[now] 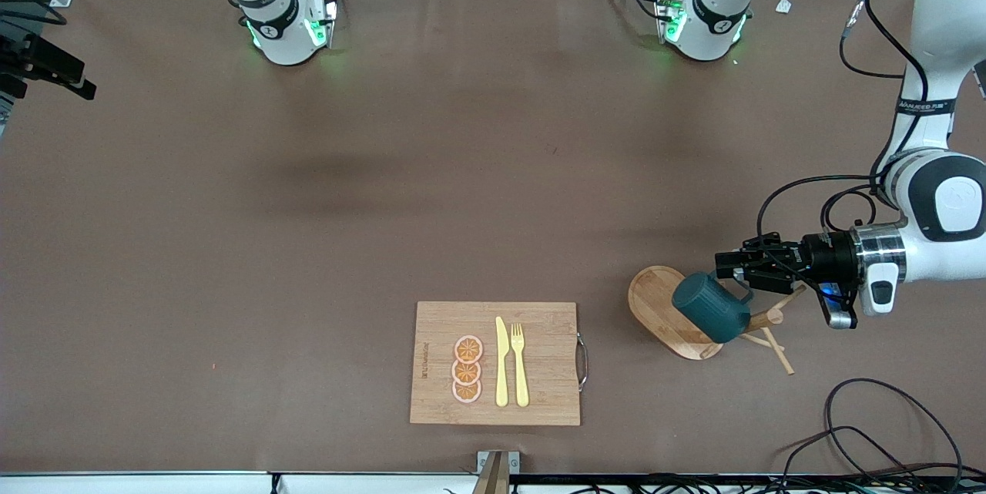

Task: Pass cup and hang on rack
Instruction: 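Lower the mug onto a rack peg with the left gripper, then open the left gripper and raise it away from the mug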

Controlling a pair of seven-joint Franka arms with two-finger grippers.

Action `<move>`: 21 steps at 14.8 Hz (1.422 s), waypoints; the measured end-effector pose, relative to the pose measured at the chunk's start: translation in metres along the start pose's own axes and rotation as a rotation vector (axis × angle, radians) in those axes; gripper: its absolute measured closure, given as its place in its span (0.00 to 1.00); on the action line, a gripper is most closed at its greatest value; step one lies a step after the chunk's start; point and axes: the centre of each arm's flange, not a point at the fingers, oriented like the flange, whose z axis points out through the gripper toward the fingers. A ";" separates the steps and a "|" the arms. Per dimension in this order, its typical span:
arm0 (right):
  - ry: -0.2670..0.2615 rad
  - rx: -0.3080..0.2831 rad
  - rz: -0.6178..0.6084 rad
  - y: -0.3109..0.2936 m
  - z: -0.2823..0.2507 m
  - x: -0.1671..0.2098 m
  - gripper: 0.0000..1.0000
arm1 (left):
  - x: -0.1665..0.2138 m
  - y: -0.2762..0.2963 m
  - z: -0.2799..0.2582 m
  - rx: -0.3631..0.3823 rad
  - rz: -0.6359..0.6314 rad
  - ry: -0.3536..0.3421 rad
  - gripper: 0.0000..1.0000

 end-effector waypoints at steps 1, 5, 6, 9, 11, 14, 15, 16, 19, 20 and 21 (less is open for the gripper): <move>0.000 0.000 0.000 0.000 0.000 0.000 0.00 | -0.001 0.002 0.000 -0.004 0.003 -0.001 0.40; 0.000 0.000 -0.003 -0.001 0.000 0.000 0.00 | -0.022 0.033 -0.010 0.016 0.035 0.025 0.01; 0.001 0.000 -0.004 -0.001 0.000 0.000 0.00 | -0.037 0.045 -0.015 0.068 0.046 0.056 0.00; 0.001 0.000 -0.004 -0.001 0.000 0.000 0.00 | -0.105 0.088 -0.025 0.271 0.139 0.203 0.00; 0.001 -0.001 -0.005 -0.001 0.000 0.000 0.00 | -0.155 0.104 -0.026 0.471 0.248 0.320 0.00; 0.001 -0.001 -0.006 -0.002 0.000 0.000 0.00 | -0.216 0.117 -0.026 0.737 0.428 0.432 0.00; 0.001 -0.001 -0.007 -0.002 0.000 0.000 0.00 | -0.229 0.118 -0.030 0.799 0.492 0.446 0.00; 0.001 -0.001 -0.007 -0.002 0.000 0.000 0.00 | -0.238 0.117 -0.035 0.846 0.544 0.450 0.00; 0.003 -0.001 -0.007 -0.002 0.000 0.000 0.00 | -0.251 0.104 -0.039 0.904 0.591 0.447 0.00; 0.004 -0.001 -0.007 -0.002 0.000 0.000 0.00 | -0.255 0.100 -0.038 0.911 0.594 0.452 0.00; 0.004 -0.001 -0.007 -0.002 0.000 0.001 0.00 | -0.260 0.098 -0.037 0.915 0.599 0.461 0.00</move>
